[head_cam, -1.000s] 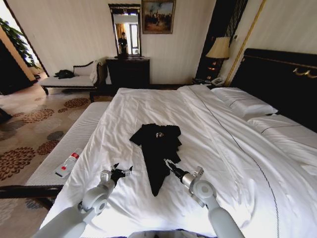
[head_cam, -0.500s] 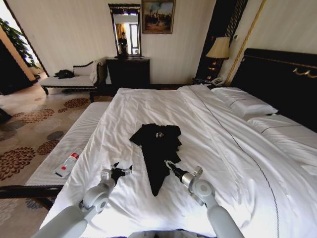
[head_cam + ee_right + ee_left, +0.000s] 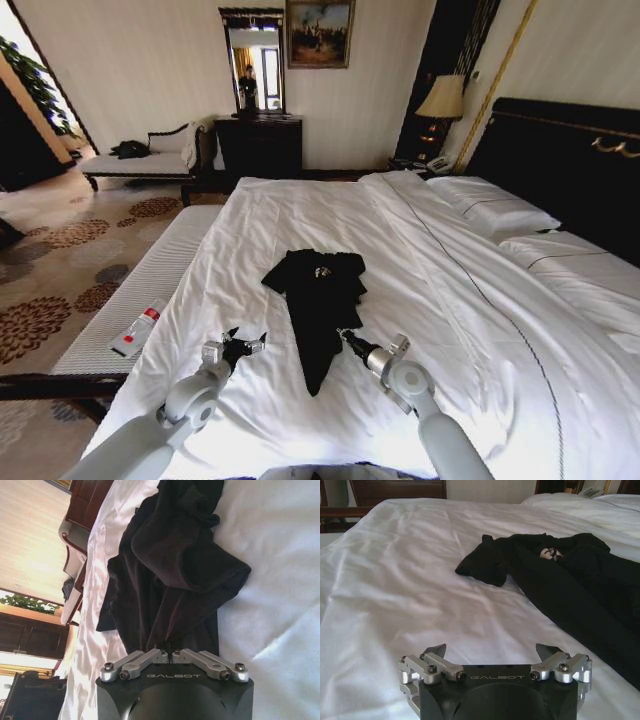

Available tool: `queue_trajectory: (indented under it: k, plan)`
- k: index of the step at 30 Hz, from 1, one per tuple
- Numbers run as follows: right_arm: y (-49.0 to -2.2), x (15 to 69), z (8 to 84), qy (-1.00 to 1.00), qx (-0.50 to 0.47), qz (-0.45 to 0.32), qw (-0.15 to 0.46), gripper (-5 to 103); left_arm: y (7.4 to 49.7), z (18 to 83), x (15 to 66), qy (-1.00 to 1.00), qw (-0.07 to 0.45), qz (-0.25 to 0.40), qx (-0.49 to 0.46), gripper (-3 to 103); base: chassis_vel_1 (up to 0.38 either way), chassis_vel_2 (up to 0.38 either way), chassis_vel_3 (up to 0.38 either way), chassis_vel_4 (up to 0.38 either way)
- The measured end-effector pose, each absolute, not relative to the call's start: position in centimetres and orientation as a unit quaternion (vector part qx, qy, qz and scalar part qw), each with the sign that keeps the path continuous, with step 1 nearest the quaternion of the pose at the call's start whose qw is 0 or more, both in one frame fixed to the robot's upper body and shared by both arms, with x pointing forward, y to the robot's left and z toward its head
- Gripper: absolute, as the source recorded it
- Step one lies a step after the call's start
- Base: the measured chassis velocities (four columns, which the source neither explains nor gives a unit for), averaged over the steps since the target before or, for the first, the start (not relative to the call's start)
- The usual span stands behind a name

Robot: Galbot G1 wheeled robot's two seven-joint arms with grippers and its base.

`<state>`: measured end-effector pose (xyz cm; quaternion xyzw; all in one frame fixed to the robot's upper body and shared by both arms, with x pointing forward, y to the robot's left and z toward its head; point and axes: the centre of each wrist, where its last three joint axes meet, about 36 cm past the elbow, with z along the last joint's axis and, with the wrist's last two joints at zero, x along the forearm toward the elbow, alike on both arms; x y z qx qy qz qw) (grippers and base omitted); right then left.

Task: Fold the clothes on the bed.

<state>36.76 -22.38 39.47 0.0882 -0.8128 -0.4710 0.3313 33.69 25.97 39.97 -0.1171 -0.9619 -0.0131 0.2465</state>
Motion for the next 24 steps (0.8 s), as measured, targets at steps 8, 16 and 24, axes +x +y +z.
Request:
queue_trajectory:
  k: [8, 16, 24]
  plan:
    - [-23.1, 33.9, 42.1, -0.827, 0.092, -0.454, 0.318, 0, 25.7, 39.9, 33.0, -0.962, 0.247, -0.008, -0.119, 100, 0.000, 0.000, 0.000, 0.000]
    - [-26.0, 29.7, 44.2, -0.861, 0.067, -0.396, 0.313, 0, 24.4, 39.6, 31.7, -0.960, 0.249, 0.010, -0.127, 100, 0.000, 0.000, 0.000, 0.000]
    - [-30.0, 26.0, 42.9, -0.887, 0.017, -0.324, 0.329, 0, 23.9, 40.1, 30.8, -0.956, 0.255, 0.016, -0.143, 100, 0.000, 0.000, 0.000, 0.000]
